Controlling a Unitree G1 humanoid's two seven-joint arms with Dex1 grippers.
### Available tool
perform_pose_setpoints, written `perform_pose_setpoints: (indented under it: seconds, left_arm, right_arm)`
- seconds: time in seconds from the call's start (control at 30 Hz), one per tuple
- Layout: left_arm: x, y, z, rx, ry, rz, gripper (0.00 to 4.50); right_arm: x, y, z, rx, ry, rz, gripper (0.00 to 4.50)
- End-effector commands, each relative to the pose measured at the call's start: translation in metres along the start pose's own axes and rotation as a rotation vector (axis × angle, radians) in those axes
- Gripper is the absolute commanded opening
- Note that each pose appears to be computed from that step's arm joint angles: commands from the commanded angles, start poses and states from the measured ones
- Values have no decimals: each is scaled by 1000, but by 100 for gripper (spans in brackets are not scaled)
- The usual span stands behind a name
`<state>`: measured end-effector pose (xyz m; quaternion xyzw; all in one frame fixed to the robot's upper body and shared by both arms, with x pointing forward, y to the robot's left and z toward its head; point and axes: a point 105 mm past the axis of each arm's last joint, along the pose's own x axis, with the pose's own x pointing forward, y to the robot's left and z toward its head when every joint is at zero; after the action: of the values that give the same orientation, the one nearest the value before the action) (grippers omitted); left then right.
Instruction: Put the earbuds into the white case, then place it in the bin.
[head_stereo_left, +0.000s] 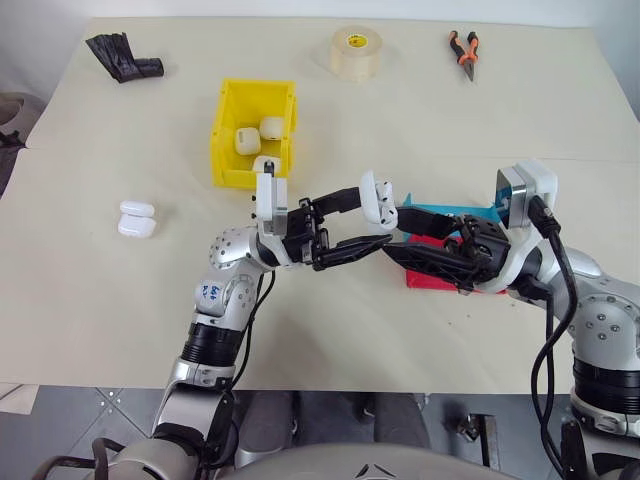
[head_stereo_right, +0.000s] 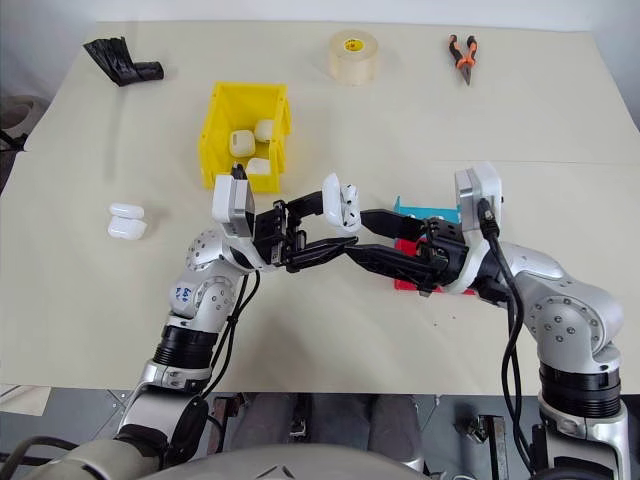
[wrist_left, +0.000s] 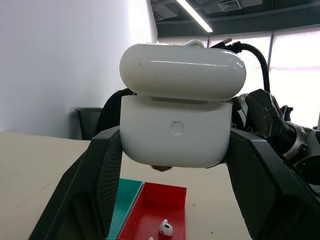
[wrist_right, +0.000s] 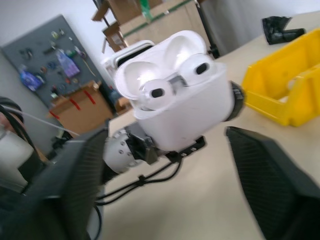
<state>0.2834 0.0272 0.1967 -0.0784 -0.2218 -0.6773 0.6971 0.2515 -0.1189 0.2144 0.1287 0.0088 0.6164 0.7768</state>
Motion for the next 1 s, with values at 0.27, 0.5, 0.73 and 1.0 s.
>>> perform_pose_setpoints:
  seconds: [0.27, 0.5, 0.73, 1.0]
  left_arm:
    - [-35, -7, -13, 194, 490, -77, 276]
    - [-26, -3, -34, 169, 682, -91, 276]
    - [-11, 0, -38, 164, 666, -85, 276]
    - [-10, -2, -19, 175, 547, -68, 276]
  right_arm:
    - [-42, -20, 7, -186, 209, -152, 236]
    - [-1, -9, 11, -283, 258, -32, 2]
    - [28, 2, -6, -252, 305, 37, 2]
    - [-6, -20, -12, -232, 291, -67, 2]
